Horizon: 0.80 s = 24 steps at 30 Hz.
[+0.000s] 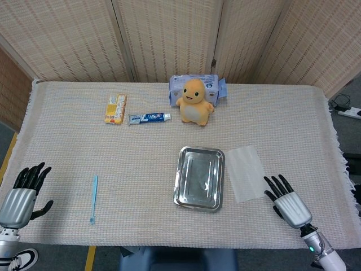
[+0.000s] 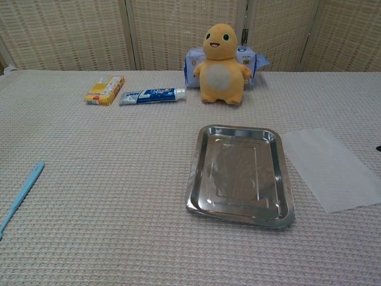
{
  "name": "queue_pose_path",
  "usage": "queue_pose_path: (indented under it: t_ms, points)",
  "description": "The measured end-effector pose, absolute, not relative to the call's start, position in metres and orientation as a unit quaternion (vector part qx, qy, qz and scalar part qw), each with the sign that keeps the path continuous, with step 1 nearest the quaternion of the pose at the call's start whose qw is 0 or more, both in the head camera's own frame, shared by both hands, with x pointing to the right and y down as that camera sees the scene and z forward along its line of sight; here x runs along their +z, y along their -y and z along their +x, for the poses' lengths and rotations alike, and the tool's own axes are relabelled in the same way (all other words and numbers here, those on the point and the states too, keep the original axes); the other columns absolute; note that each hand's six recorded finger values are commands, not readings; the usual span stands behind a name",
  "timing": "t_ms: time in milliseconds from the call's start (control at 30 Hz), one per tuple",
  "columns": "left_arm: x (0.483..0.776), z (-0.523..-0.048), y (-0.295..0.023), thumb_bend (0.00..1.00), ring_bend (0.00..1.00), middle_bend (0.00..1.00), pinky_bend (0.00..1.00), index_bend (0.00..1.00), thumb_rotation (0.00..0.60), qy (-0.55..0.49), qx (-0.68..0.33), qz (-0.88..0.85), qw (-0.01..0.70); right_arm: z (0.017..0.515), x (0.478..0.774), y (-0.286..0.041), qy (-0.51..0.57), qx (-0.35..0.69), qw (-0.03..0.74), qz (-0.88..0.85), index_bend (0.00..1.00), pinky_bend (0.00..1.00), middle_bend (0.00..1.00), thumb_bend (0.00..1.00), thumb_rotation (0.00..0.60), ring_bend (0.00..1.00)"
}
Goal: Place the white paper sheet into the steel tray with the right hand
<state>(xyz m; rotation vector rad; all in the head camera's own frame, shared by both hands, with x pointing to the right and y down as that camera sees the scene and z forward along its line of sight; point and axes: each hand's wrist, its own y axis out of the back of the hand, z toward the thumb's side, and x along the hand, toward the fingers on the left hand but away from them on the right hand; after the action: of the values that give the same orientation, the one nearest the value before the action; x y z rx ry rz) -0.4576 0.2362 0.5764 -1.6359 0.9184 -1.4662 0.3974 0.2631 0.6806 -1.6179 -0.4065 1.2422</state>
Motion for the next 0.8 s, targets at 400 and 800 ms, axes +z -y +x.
queue_pose_path:
  t_ms: [400,800]
  points:
    - [0.574,-0.459,-0.239,0.33,0.01,0.0,0.0,0.01,0.6,-0.355,-0.577,-0.641,0.361,0.385,0.697,-0.262,0.177,0.497,0.515,-0.676,0.33,0.0,0.09,0.41,0.6,0.09]
    - [0.572,-0.455,-0.243,0.28,0.02,0.0,0.0,0.02,0.6,-0.353,-0.572,-0.646,0.361,0.386,0.709,-0.266,0.189,0.503,0.499,-0.68,0.33,0.0,0.06,0.41,0.6,0.11]
